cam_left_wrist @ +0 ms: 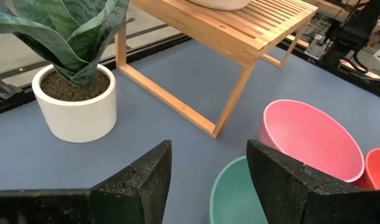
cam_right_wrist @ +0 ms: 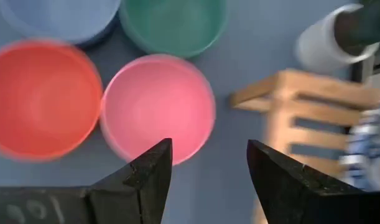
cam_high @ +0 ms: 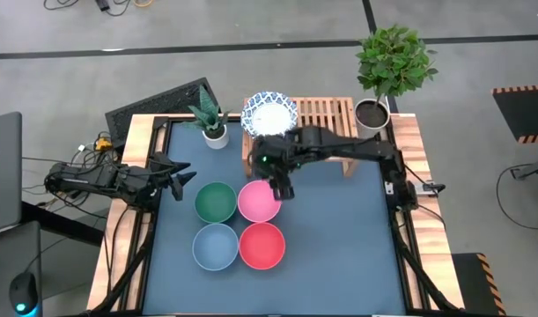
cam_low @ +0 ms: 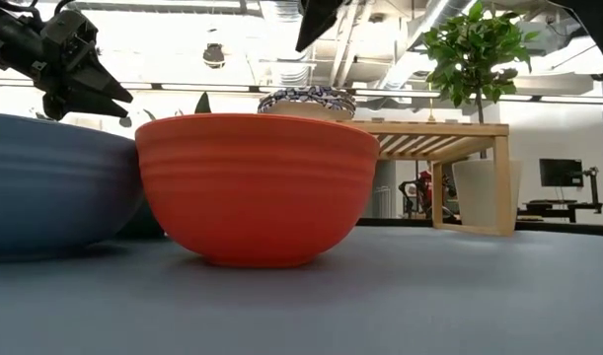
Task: Place and stack bowls onto a shelf
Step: Put the pink bowl on the shelf, then stack the orange bowl on top of the pink bowl on the shelf
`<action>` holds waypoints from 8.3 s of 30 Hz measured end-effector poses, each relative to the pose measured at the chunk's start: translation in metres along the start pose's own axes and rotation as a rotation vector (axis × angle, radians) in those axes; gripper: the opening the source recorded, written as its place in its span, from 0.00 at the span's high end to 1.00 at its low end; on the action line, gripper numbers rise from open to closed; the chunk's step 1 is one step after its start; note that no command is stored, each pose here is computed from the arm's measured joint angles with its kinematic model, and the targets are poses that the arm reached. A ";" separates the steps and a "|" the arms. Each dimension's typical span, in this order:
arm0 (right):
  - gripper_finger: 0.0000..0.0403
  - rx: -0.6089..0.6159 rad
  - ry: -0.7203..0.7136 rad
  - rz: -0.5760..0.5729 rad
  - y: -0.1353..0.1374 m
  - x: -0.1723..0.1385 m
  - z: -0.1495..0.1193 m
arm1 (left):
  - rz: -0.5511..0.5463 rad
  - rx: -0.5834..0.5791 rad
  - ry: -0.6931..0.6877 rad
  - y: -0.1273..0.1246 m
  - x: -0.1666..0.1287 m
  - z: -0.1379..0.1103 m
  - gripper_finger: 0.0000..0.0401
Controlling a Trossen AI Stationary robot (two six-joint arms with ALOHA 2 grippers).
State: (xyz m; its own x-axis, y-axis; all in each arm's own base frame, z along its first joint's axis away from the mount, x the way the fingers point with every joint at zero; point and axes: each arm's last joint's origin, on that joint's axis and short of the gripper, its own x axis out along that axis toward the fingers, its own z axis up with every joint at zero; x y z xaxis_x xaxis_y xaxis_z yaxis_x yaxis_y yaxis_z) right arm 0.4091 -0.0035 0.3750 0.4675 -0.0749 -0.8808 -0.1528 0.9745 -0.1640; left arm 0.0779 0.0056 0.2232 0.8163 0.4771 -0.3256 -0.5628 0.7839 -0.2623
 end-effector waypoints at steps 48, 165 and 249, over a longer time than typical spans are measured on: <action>0.42 -0.037 0.054 0.097 0.073 0.072 -0.088 | 0.009 0.008 0.016 0.001 0.000 -0.002 0.52; 0.50 0.198 0.320 -0.364 -0.059 -0.038 -0.167 | 0.068 -0.010 -0.011 0.003 0.000 -0.002 0.52; 0.49 0.418 0.174 0.186 0.097 0.144 -0.043 | 0.035 -0.023 0.025 0.003 0.000 -0.004 0.52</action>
State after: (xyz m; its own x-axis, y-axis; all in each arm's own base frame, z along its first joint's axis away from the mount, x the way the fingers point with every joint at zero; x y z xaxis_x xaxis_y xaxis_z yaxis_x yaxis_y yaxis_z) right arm 0.4241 0.0710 0.2127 0.3071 0.1094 -0.9454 0.1589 0.9735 0.1643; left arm 0.0759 0.0063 0.2191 0.7925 0.4942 -0.3574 -0.5943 0.7574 -0.2706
